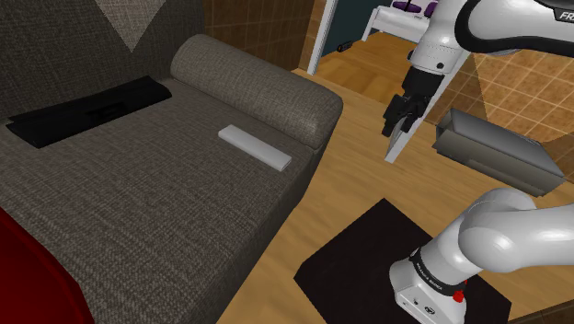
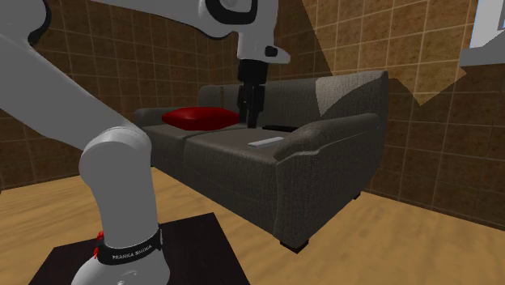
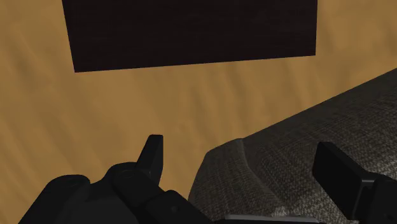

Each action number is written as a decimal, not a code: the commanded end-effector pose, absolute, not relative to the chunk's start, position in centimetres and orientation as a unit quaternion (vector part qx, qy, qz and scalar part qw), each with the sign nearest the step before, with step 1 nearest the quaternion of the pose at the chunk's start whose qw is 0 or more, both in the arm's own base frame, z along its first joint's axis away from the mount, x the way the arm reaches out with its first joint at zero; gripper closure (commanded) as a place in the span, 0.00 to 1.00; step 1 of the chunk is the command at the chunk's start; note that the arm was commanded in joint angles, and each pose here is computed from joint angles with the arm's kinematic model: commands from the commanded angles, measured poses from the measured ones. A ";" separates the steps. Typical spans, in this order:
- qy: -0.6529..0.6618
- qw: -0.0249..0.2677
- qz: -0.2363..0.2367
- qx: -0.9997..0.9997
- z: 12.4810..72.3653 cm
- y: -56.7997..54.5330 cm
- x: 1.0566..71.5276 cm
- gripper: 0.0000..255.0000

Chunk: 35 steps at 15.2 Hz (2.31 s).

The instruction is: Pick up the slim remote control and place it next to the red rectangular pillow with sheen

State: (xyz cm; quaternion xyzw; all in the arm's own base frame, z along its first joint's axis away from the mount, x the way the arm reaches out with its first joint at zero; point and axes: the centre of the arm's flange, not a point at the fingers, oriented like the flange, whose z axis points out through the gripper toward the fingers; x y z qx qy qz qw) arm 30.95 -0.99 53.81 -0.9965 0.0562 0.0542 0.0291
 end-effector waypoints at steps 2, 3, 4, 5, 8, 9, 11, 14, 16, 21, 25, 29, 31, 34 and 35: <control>0.051 0.028 0.052 -0.997 53.5 -0.1 31.8 0.00; 0.046 0.028 0.050 -0.997 53.2 0.8 32.7 0.00; 0.040 0.027 0.048 -0.998 52.9 1.8 33.5 0.00; 0.035 0.027 0.046 -0.998 52.6 2.7 34.4 0.00; 0.020 0.025 0.040 -0.999 51.7 5.6 36.9 0.00; 0.014 0.024 0.038 -0.999 51.4 6.5 37.7 0.00; 0.004 0.023 0.034 -0.999 50.8 8.5 39.3 0.00; -0.012 0.021 0.028 -0.999 49.9 11.5 41.6 0.00; -0.022 0.020 0.024 -0.999 49.3 13.6 43.1 0.00; -0.049 0.016 0.013 -0.999 48.0 18.8 46.7 0.00; -0.070 0.014 0.005 -0.997 46.9 23.1 49.4 0.00; -0.090 0.011 -0.003 -0.996 45.9 27.6 52.0 0.00; -0.092 0.011 -0.003 -0.996 45.3 27.9 52.1 0.00; -0.092 0.011 -0.003 -0.996 43.7 27.9 52.1 0.00; -0.092 0.011 -0.003 -0.996 43.2 27.9 52.1 0.00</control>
